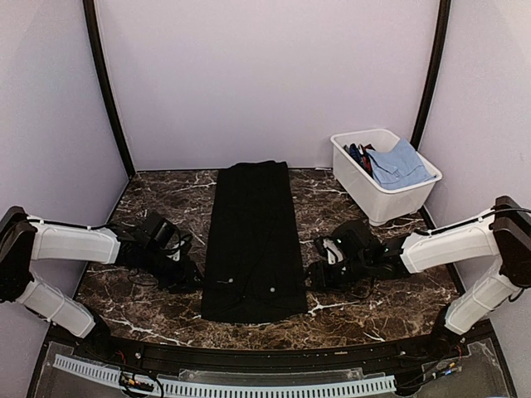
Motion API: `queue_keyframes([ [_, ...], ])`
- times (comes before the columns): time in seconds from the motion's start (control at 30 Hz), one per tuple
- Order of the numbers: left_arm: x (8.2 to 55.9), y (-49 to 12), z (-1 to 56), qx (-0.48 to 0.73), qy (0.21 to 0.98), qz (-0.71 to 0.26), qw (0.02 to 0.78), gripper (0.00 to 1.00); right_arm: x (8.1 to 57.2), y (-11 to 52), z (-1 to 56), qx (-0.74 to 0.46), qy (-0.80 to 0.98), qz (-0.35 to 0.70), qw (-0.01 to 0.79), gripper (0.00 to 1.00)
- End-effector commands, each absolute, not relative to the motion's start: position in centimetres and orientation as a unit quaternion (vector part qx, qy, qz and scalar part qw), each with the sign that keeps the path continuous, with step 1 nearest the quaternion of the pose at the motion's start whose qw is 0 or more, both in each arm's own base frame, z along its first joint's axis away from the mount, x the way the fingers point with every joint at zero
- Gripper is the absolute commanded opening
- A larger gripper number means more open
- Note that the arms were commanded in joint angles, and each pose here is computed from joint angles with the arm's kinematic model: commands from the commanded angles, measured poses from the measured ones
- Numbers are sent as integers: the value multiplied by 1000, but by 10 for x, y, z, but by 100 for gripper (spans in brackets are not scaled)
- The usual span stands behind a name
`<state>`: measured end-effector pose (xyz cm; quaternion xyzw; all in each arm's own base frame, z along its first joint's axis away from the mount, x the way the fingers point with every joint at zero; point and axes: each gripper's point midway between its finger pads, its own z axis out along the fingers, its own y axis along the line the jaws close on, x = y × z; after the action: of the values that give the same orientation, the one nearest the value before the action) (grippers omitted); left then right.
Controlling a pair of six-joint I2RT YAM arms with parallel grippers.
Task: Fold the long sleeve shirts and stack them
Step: Move the rectangle-folded shirt to the center of the board.
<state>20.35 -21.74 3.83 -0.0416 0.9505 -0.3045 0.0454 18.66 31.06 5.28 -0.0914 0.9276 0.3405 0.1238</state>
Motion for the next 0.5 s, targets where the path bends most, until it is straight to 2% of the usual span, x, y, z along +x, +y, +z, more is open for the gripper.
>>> queue_keyframes([
  [0.0, 199, -219, 29, -62, 947, -313, 29, 41, 186, 320, 53, -80, 918, 366, 127, 57],
  [0.47, 201, -226, 25, -78, 945, -316, 34, 43, 176, 321, 28, -70, 924, 362, 107, 53],
])
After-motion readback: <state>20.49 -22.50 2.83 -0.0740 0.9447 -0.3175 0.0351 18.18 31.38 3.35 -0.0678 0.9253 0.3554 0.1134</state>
